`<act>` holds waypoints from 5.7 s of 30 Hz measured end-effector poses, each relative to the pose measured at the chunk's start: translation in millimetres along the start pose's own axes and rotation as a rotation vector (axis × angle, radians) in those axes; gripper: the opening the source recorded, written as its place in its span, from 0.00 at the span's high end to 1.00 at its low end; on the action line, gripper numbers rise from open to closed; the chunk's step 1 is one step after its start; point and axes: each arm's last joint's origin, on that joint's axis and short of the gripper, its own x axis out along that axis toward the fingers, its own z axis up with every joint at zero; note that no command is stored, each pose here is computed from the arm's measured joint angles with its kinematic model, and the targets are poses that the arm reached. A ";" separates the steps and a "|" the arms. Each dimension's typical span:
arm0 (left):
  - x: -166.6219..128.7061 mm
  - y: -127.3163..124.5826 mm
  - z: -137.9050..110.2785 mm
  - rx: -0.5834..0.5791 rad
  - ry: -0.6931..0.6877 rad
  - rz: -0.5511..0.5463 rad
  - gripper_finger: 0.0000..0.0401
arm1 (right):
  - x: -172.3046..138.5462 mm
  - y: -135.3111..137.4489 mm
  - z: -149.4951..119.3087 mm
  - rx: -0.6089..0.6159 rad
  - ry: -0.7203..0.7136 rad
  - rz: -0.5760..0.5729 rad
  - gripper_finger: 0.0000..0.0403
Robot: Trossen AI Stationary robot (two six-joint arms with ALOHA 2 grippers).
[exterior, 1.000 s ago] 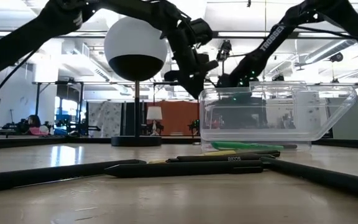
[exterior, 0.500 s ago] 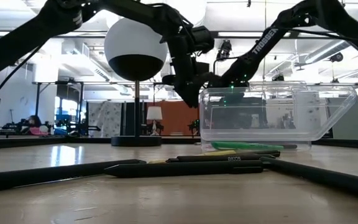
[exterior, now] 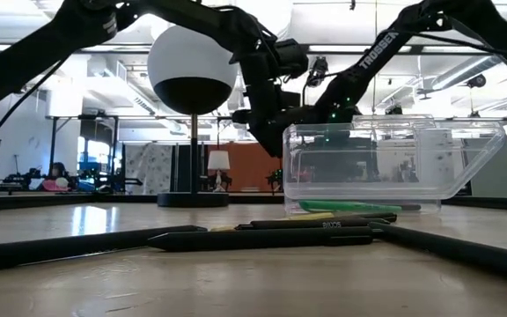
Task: Pick & place school supplies into a supply box
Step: Put the orange pencil into the supply box
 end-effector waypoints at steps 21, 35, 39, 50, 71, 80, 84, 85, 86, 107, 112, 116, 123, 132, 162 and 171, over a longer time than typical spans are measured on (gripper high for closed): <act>18.8 -29.5 1.0 0.159 -0.154 -0.321 0.78 | -37.0 -56.5 -81.6 0.299 -0.046 0.052 0.96; 45.5 -31.9 -21.3 0.128 -0.071 -0.339 0.78 | -22.1 -53.6 -93.0 0.318 -0.037 0.073 0.96; 42.1 -30.5 -13.6 0.119 -0.128 -0.342 0.78 | -22.1 -53.3 -94.5 0.312 -0.034 0.073 0.96; 41.5 -13.3 0.4 0.079 -0.221 -0.303 0.78 | -17.7 -54.2 -100.0 0.312 -0.038 0.061 0.96; 54.4 -15.3 -15.5 0.219 -0.156 -0.295 0.53 | -21.0 -54.1 -105.1 0.300 -0.046 0.059 0.96; 53.7 -17.6 -13.4 0.251 -0.190 -0.295 0.52 | -79.1 -36.8 -129.6 0.362 -0.172 0.189 0.96; 53.7 -17.8 -12.0 0.306 -0.215 -0.289 0.52 | -60.9 -33.8 -142.8 0.412 -0.100 0.182 0.96; 53.6 -18.0 -11.9 0.308 -0.217 -0.289 0.52 | -56.5 -32.7 -144.9 0.419 -0.085 0.179 0.96; 53.8 -17.3 -11.8 0.309 -0.217 -0.289 0.52 | -54.2 -30.8 -145.2 0.419 -0.084 0.182 0.96; 53.9 -17.2 -12.1 0.302 -0.212 -0.292 0.52 | -22.8 -17.5 -150.2 0.435 -0.068 0.138 0.96; 53.9 -17.3 -12.5 0.302 -0.208 -0.292 0.52 | -30.6 -16.9 -149.3 0.440 -0.101 0.152 0.96; 53.9 -17.3 -12.5 0.302 -0.208 -0.292 0.52 | -31.0 -16.9 -149.0 0.440 -0.106 0.151 0.96; 53.9 -17.3 -12.5 0.302 -0.208 -0.292 0.52 | -20.3 -18.5 -150.3 0.432 -0.073 0.117 0.96; 54.0 -17.3 -12.6 0.302 -0.207 -0.292 0.52 | -23.6 -18.5 -150.7 0.425 -0.089 0.118 0.96; 54.0 -17.3 -12.8 0.276 -0.202 -0.296 0.52 | -27.3 -21.5 -148.8 0.435 -0.118 0.101 0.96; 54.0 -17.4 -12.8 0.276 -0.202 -0.296 0.52 | -27.8 -26.3 -146.7 0.448 -0.138 0.094 0.96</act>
